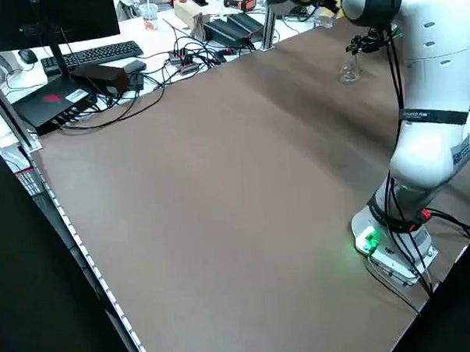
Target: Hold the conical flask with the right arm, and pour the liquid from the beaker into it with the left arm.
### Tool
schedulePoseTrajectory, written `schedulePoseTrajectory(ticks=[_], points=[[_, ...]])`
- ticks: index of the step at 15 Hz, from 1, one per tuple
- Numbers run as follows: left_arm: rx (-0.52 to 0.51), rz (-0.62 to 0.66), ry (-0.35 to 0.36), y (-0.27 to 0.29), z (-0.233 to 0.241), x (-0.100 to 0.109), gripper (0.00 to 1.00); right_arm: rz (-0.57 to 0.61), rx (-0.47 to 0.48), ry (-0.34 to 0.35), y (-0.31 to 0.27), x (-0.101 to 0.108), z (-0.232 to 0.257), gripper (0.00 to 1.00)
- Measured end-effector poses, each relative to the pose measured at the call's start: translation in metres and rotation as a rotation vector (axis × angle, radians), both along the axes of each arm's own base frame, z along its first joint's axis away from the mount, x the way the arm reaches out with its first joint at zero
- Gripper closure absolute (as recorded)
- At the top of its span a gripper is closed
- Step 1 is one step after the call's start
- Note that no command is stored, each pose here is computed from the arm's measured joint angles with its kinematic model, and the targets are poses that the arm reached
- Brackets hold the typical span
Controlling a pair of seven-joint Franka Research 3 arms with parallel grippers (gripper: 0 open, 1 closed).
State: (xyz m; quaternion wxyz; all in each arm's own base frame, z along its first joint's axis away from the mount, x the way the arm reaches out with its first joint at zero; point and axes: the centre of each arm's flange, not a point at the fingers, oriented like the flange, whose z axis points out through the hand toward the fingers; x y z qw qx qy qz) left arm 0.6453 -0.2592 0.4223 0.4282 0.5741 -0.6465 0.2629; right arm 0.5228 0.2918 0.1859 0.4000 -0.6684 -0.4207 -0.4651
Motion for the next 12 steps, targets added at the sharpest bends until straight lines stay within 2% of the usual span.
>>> schedulePoseTrajectory(ticks=[3,7,10,12], points=[[-0.118,0.021,-0.044,0.067,-0.036,0.015,0.02,-0.056,-0.001,-0.002,-0.031,0.016,0.0,0.61],[-0.231,0.007,-0.082,0.146,-0.099,0.02,0.02,-0.101,-0.019,-0.021,-0.07,0.032,0.0,0.61],[-0.302,0.014,-0.096,0.193,-0.145,0.018,0.02,-0.066,-0.079,-0.056,-0.12,0.041,-0.006,0.61],[-0.329,0.032,-0.105,0.214,-0.173,0.017,0.02,-0.016,-0.077,-0.073,-0.161,0.045,-0.007,0.61]])
